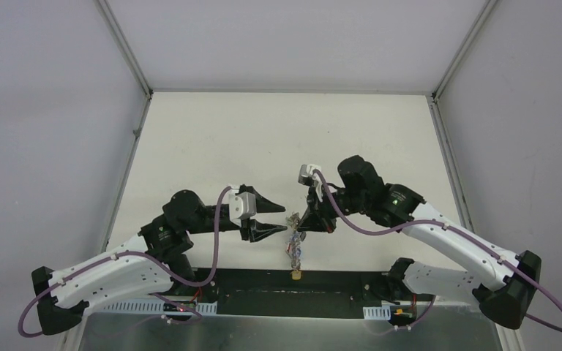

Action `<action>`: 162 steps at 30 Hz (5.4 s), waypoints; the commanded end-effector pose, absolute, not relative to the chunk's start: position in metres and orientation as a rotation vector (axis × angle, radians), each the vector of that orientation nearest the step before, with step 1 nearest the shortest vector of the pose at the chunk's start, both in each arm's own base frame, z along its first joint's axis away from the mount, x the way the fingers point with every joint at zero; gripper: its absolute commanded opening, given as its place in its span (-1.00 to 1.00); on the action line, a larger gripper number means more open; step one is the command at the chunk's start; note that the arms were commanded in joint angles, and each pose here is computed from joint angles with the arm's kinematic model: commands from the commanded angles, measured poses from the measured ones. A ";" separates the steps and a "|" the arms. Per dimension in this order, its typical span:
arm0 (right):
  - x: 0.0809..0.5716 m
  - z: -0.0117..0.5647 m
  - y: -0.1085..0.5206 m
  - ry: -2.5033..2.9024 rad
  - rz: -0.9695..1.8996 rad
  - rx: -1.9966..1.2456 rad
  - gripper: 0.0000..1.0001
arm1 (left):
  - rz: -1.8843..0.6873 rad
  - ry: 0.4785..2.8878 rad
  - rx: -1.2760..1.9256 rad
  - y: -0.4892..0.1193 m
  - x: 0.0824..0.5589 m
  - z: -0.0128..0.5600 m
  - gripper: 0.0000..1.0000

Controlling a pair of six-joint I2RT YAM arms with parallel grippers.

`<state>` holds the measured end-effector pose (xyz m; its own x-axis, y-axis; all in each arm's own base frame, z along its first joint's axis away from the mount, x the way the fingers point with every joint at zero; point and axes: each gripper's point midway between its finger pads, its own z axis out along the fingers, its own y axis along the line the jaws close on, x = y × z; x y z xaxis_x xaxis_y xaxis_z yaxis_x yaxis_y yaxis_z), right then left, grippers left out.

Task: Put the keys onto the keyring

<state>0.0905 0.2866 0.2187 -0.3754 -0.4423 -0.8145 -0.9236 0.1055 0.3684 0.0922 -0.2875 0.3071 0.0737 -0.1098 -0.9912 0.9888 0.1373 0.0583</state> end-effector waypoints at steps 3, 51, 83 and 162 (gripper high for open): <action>0.099 0.238 0.281 1.971 1.127 -1.364 -1.00 | -1.029 1.260 1.193 -0.292 0.098 0.291 -0.05; 0.096 0.238 0.284 2.098 1.159 -1.375 -1.00 | -1.194 1.321 1.316 -0.336 0.091 0.258 -1.00; 0.108 0.287 0.284 1.989 1.441 -0.794 -0.07 | -1.275 1.079 0.754 -0.298 0.107 0.332 -1.00; 0.115 0.296 0.295 1.820 1.437 -0.905 -0.34 | -1.271 1.057 0.785 -0.295 0.101 0.332 -1.00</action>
